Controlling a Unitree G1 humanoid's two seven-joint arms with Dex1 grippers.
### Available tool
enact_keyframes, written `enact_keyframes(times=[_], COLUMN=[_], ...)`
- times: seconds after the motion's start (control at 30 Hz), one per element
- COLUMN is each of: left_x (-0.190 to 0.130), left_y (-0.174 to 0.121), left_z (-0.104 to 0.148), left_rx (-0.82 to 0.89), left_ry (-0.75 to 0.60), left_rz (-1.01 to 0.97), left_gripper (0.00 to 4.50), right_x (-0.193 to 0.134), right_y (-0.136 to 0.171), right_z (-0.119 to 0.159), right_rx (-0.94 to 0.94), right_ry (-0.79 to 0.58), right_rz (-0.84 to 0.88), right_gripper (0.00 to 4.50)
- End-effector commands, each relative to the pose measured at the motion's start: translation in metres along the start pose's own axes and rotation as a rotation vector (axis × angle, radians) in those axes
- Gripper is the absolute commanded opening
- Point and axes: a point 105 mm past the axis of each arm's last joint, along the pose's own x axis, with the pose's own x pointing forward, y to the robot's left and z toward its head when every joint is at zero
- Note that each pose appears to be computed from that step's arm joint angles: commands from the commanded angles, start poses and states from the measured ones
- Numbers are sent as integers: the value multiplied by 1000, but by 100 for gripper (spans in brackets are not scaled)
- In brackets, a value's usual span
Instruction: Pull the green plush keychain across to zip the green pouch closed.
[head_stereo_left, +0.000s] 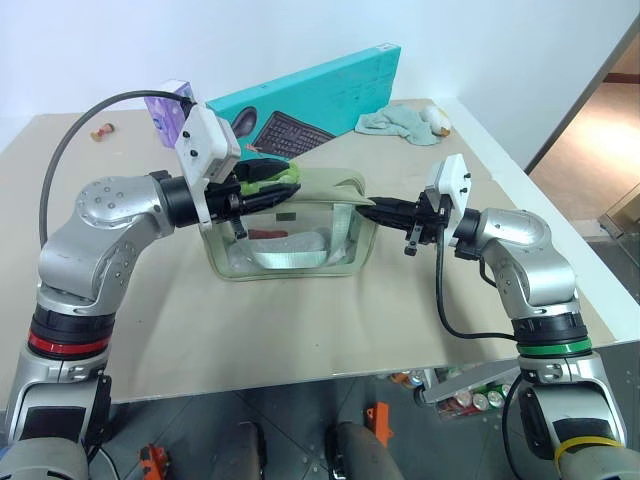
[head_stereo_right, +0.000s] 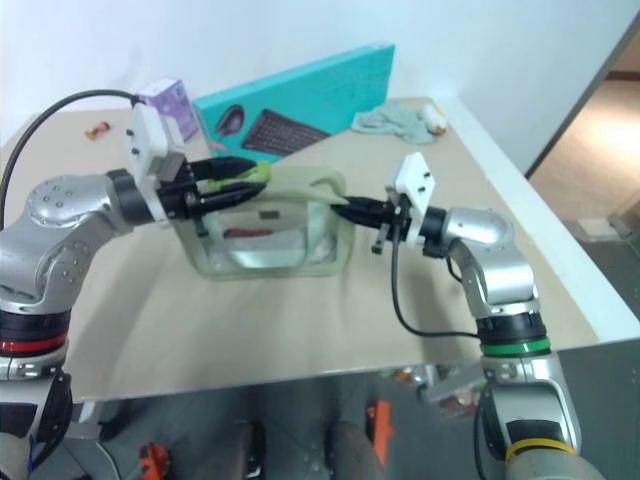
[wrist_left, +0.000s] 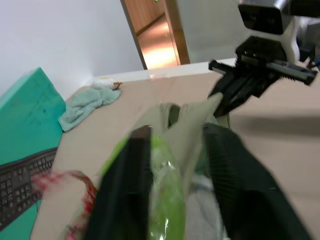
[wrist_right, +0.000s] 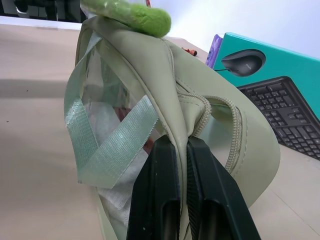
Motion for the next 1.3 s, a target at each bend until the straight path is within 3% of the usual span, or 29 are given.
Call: enact_keyframes(times=[0.03,0.13,0.37,0.63,0.77,1.17,1.3], left_x=[-13,-30,-71,-109,-107,-82,-74], left_y=[0,-2,8,9,7,9,11], left_z=[14,13,23,-32,-48,-62,-64], left_rx=[54,57,-8,-97,-135,-181,-181], left_ry=[7,61,60,136,120,63,35], left_rz=[-2,-5,142,404,440,400,385], left_gripper=[320,425,425,425,425,425,306], right_x=[-2,-2,-4,-3,-2,-4,-5], right_y=[-2,-2,-4,-3,-3,-4,-5], right_z=[17,17,16,15,15,16,17], right_rx=[-56,-57,-58,-56,-58,-61,-63], right_ry=[-40,-40,-38,-39,-39,-33,-30], right_rz=[-5,-4,-6,-1,1,-4,-11], right_gripper=[0,0,0,0,0,0,0])
